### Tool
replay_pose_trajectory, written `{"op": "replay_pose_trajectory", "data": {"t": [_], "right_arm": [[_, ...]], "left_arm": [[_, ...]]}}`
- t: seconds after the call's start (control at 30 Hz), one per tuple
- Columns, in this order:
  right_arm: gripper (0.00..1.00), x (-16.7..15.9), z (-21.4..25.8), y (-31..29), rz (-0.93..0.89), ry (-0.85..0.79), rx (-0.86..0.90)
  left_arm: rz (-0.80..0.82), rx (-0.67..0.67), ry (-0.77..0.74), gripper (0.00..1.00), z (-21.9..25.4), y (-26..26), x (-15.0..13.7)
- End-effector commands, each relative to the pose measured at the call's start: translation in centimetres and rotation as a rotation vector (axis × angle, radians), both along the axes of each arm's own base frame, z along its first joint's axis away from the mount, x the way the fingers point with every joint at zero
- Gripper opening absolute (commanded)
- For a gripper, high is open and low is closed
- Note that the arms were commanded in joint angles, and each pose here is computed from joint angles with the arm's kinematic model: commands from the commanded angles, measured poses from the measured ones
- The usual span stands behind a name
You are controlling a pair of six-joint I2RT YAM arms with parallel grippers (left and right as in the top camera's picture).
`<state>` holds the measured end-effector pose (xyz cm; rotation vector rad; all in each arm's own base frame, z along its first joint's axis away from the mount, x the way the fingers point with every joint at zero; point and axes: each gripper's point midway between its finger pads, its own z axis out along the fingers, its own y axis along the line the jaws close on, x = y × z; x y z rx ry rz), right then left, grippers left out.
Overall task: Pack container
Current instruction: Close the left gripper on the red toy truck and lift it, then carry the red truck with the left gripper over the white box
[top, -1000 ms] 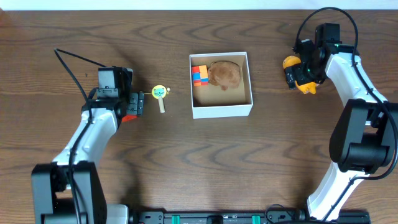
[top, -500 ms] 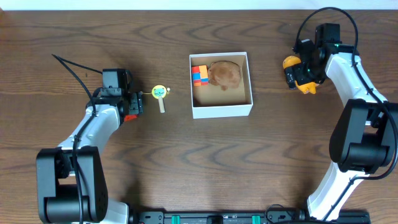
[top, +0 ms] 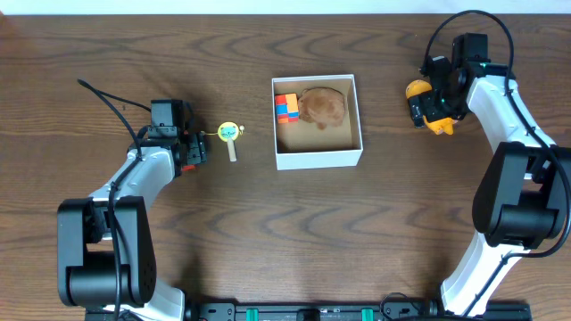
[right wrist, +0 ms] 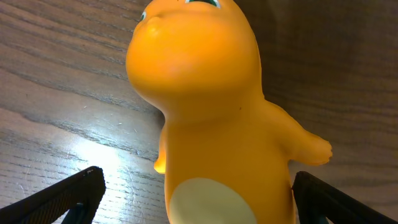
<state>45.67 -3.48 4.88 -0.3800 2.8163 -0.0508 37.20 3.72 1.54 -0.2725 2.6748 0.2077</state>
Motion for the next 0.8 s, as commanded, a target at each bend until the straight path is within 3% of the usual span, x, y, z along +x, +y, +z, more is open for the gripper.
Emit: {"op": "replay_pose_trajectory", "data": {"t": [0.0,0.07,0.17,0.4,0.6,0.77], "right_arm": [[0.99,0.1,-0.2,0.5,0.011,0.004,0.007],[0.99,0.1,-0.2,0.5,0.011,0.004,0.007],[0.99,0.1,-0.2,0.5,0.011,0.004,0.007],[0.99,0.1,-0.2,0.5,0.011,0.004,0.007],[0.99,0.1,-0.2,0.5,0.011,0.004,0.007],[0.99,0.1,-0.2,0.5,0.011,0.004,0.007]], "left_arm": [[0.012,0.010,0.002,0.74,-0.2,0.2,0.2],[0.012,0.009,0.003,0.58,-0.2,0.2,0.2],[0.012,0.009,0.003,0.51,-0.2,0.2,0.2],[0.012,0.010,-0.028,0.44,0.9,0.2,0.5],[0.012,0.010,-0.161,0.31,6.1,0.2,1.1],[-0.031,-0.033,-0.282,0.30,11.5,-1.3,0.4]]}}
